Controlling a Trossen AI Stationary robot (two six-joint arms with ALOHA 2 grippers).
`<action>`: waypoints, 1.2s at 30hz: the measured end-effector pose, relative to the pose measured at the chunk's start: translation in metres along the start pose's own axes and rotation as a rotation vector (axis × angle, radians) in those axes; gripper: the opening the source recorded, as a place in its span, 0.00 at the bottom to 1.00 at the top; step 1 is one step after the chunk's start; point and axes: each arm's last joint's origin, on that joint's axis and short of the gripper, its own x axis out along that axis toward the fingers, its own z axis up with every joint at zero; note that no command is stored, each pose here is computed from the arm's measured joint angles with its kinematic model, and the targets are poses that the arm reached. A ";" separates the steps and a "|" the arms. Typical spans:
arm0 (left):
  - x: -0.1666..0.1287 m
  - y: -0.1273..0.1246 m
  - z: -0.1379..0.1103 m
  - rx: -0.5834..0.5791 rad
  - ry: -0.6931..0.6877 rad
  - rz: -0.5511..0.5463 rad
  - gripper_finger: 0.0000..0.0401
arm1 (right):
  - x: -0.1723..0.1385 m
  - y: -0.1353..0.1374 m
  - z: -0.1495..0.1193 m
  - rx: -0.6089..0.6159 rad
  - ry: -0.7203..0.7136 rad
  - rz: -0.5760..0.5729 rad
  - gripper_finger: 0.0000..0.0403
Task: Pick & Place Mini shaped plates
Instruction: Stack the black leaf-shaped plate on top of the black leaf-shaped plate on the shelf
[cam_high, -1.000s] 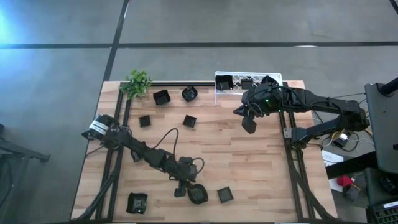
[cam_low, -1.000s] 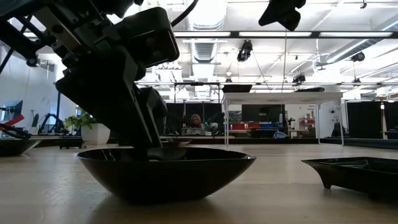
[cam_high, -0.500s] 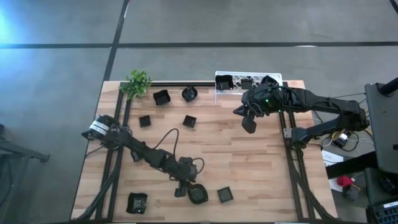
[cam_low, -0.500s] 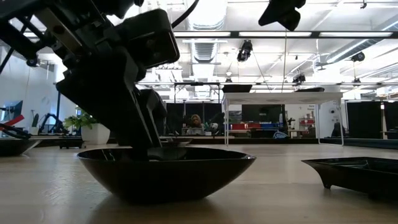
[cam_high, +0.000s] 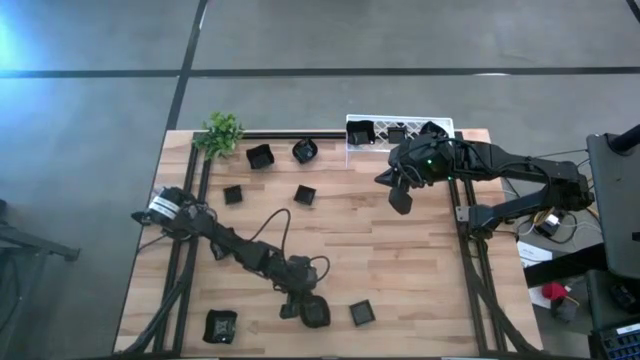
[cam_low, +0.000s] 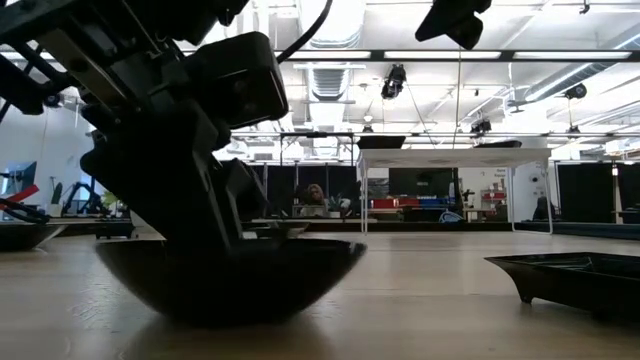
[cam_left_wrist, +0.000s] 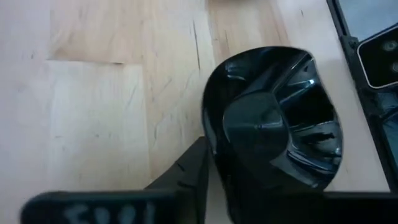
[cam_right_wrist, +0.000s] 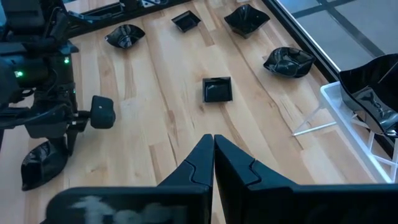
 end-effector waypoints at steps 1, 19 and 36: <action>0.000 0.000 0.000 0.002 0.004 -0.010 0.11 | 0.000 0.000 0.000 0.000 0.000 0.000 0.03; -0.041 -0.016 0.039 0.195 -0.210 0.190 0.00 | 0.000 0.000 0.001 -0.056 -0.012 0.003 0.03; -0.100 0.000 0.067 0.208 -0.522 1.078 0.00 | 0.002 0.010 -0.003 -0.362 -0.007 0.046 0.03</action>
